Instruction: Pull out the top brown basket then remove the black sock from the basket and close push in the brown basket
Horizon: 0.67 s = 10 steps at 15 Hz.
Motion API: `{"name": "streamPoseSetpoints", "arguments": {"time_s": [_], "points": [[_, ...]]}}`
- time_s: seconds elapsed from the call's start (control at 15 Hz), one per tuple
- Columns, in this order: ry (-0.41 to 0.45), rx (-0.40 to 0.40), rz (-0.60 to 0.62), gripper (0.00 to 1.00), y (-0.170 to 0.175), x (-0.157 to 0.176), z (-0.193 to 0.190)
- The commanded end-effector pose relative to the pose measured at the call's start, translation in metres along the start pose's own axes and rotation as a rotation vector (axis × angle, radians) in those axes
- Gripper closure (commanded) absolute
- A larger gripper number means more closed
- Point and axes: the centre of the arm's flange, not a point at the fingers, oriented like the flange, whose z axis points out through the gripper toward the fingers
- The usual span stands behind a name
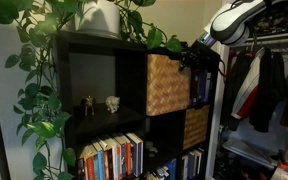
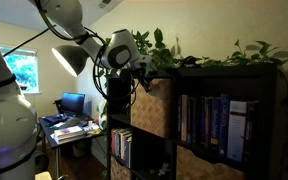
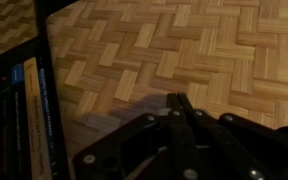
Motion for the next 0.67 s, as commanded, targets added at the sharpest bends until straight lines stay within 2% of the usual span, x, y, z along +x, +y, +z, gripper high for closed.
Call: {"name": "streamPoseSetpoints", "arguments": {"time_s": [0.0, 0.2, 0.27, 0.33, 0.4, 0.6], "points": [[0.012, 0.041, -0.019, 0.96, -0.002, 0.018, 0.015], [0.005, 0.042, -0.034, 0.96, -0.002, 0.024, 0.015], [-0.026, 0.032, -0.039, 0.96, -0.003, 0.024, 0.009], [-0.052, 0.007, -0.045, 0.71, -0.005, 0.025, 0.004], [-0.095, -0.009, -0.043, 0.69, -0.006, 0.025, -0.006], [-0.202, -0.047, -0.03, 0.51, -0.015, 0.034, -0.027]]}}
